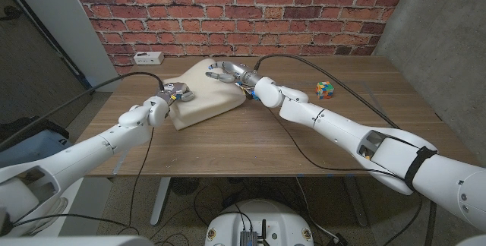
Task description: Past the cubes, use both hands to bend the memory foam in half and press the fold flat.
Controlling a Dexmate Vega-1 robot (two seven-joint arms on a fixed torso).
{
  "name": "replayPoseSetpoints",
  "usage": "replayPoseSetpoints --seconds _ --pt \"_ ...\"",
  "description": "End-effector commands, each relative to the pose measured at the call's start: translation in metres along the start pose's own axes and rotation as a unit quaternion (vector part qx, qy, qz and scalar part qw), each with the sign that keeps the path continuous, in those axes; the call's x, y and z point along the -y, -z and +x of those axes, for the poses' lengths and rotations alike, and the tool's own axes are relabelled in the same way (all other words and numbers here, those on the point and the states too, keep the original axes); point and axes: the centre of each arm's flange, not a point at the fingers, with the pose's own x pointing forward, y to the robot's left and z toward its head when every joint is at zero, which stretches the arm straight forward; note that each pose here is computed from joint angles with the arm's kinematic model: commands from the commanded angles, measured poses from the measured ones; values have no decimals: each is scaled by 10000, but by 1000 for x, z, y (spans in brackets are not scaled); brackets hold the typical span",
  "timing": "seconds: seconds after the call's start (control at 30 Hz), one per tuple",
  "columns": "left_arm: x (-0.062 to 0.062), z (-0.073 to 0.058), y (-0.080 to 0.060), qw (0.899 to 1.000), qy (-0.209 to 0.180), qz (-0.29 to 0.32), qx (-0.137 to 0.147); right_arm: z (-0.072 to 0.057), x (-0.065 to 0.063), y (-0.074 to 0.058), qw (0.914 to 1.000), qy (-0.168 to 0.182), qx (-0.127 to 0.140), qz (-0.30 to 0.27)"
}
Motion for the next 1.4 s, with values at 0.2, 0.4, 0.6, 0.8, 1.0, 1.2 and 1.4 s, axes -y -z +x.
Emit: replayPoseSetpoints --seconds 0.2,0.4,0.6,0.8,1.0,1.2,1.4 --pt "4 -3 0 9998 -92 -60 171 41 -12 0 9977 -526 -413 -55" --pt "4 -3 1 9997 -108 -92 178 54 -21 2 9947 -740 -593 -398" --pt "3 -3 2 9997 -118 -112 200 62 -30 6 9894 -933 -815 -750" --pt "2 -5 3 9996 -122 -129 207 69 -37 15 9764 -1258 -1469 -961" --pt "3 -6 5 9996 -141 -162 182 65 -39 22 9674 -1458 -1835 -963" --pt "3 -6 6 9996 -127 -184 183 60 -42 32 9608 -1515 -2093 -1002" --pt "3 -4 6 9995 -117 -188 204 55 -44 40 9543 -1546 -2318 -1079"
